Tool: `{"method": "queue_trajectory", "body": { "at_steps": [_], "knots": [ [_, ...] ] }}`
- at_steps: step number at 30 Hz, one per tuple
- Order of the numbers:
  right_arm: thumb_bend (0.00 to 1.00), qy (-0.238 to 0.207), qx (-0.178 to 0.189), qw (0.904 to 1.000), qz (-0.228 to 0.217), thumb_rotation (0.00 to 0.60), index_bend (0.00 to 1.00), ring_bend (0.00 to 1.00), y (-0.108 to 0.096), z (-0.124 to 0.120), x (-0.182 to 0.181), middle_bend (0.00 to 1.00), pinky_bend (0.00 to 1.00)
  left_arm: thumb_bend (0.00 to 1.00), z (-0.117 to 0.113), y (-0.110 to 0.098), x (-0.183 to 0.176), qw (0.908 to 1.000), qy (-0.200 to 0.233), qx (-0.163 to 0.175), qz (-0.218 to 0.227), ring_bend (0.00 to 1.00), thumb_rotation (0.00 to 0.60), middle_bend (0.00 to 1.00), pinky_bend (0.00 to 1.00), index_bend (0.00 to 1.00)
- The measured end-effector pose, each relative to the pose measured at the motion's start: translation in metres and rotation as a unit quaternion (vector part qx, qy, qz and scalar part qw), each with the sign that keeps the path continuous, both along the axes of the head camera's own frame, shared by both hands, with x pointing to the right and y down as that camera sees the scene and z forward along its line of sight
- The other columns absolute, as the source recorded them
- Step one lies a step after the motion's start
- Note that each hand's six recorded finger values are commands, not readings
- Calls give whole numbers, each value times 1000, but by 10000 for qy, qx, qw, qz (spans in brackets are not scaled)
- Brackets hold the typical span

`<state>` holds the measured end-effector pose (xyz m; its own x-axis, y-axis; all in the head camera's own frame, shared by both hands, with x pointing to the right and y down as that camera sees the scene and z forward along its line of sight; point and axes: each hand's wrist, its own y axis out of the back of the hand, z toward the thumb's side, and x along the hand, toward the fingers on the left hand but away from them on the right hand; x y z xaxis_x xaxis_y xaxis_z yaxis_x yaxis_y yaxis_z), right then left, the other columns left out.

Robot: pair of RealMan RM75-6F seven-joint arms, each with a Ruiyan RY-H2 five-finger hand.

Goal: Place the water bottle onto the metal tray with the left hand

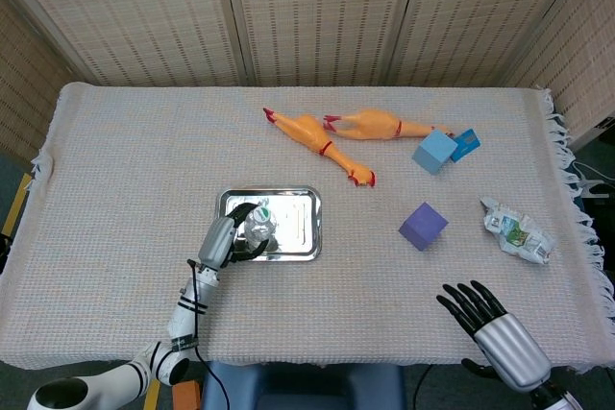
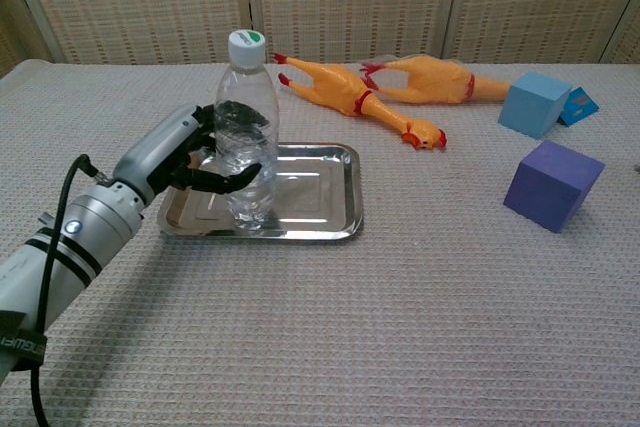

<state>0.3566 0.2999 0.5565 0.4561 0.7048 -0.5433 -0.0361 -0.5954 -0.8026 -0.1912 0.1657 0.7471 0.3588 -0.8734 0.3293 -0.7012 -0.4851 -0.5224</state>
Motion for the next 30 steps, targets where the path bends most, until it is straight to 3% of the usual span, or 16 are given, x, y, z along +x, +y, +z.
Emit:
{"method": "queue_trajectory", "body": {
  "at_steps": [2,5,10,18,24,30],
  "knots": [
    [11,-12,2,10000,-6,600,0,0,1,-1,0,0,0,493,4,1,1,10000,-80,-49,3,6,600,90,137,41],
    [33,-12,8,10000,-20,600,0,0,1,-1,0,0,0,470,6,-1,0,9999,-78,-90,-88,0,600,5,81,0],
    [63,47,6,10000,-46,600,0,0,2,1,0,0,0,393,8,-2,-6,9993,-10,-359,-87,0,600,0,12,0],
    [63,50,7,10000,-58,600,0,0,3,1,-1,0,0,365,6,-6,-21,9979,-139,-623,-103,0,600,0,0,0],
    [63,52,11,10000,-54,600,0,0,3,1,-1,0,0,367,-8,-7,-44,9983,-383,-425,-55,0,600,0,0,0],
    [63,52,39,10000,-58,600,0,0,3,0,-1,0,0,368,-27,3,-93,9941,-1065,-175,121,0,600,0,0,0]
  ]
}}
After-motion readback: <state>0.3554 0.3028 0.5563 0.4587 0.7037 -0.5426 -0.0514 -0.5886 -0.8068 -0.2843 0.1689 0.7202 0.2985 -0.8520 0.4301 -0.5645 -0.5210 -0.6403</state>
